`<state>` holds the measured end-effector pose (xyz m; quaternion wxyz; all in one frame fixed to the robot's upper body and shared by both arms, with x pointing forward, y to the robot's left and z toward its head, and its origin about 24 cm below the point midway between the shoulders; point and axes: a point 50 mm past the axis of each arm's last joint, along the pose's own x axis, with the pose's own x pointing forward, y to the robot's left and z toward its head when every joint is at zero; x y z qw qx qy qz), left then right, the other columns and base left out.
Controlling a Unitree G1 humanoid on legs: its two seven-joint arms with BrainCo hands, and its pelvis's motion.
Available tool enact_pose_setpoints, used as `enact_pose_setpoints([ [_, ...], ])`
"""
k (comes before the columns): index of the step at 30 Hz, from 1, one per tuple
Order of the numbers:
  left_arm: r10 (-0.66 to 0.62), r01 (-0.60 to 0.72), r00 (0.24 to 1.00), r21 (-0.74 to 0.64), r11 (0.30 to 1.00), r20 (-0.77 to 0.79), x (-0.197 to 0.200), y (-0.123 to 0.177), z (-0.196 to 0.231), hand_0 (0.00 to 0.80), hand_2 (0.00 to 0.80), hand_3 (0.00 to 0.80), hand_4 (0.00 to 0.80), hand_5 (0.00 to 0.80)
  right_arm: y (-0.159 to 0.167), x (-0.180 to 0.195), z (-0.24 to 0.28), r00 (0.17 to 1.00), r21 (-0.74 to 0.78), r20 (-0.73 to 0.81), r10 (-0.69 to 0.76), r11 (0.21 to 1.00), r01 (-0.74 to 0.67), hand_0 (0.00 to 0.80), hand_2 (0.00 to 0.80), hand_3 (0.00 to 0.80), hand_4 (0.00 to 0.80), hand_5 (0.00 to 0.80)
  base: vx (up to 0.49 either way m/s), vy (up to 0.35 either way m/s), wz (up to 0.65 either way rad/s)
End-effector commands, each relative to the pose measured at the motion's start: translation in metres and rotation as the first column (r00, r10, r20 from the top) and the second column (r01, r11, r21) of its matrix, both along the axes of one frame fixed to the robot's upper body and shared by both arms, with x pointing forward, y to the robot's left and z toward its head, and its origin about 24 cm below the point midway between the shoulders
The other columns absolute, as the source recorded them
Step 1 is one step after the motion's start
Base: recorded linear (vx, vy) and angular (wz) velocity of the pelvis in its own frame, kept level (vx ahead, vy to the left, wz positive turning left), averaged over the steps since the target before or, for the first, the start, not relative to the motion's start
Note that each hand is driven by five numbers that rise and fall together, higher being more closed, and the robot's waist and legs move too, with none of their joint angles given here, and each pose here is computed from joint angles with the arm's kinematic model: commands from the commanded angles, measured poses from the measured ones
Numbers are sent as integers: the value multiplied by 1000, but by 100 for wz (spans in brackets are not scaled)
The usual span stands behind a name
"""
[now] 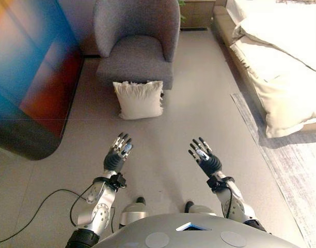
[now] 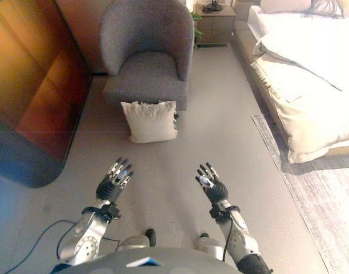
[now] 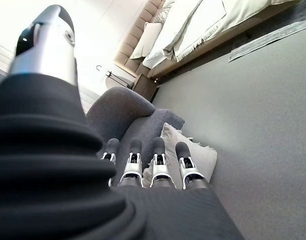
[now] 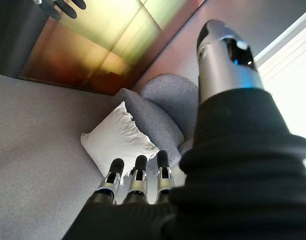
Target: Pick up the cushion and take it to the sofa
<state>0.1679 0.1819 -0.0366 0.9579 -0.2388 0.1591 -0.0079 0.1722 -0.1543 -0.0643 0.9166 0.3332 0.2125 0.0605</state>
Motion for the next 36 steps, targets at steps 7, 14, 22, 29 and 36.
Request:
enact_pose_setpoints([
  [7,19,-16,991,-25,1000,134,14,0,17,0,0,0,0,0,4,21,26,991,32,136,0,999,-5,0,0,0,0,0,0,0,0],
  [14,30,-30,992,-3,1000,120,14,3,15,0,0,0,0,0,1,20,24,992,24,129,-9,1000,6,0,0,0,0,0,0,0,0],
  [22,29,-29,994,2,1000,110,12,4,14,0,0,0,0,0,2,18,22,993,27,115,-16,1000,13,0,0,0,0,0,4,3,0],
  [29,71,-70,991,-14,997,117,11,13,16,0,0,0,0,0,7,18,24,992,25,124,15,1000,-18,0,0,0,0,0,26,50,-14],
  [36,47,-47,985,-2,999,164,24,17,24,0,0,0,0,0,8,25,28,988,24,149,-36,999,32,0,0,0,0,0,-7,128,-10],
])
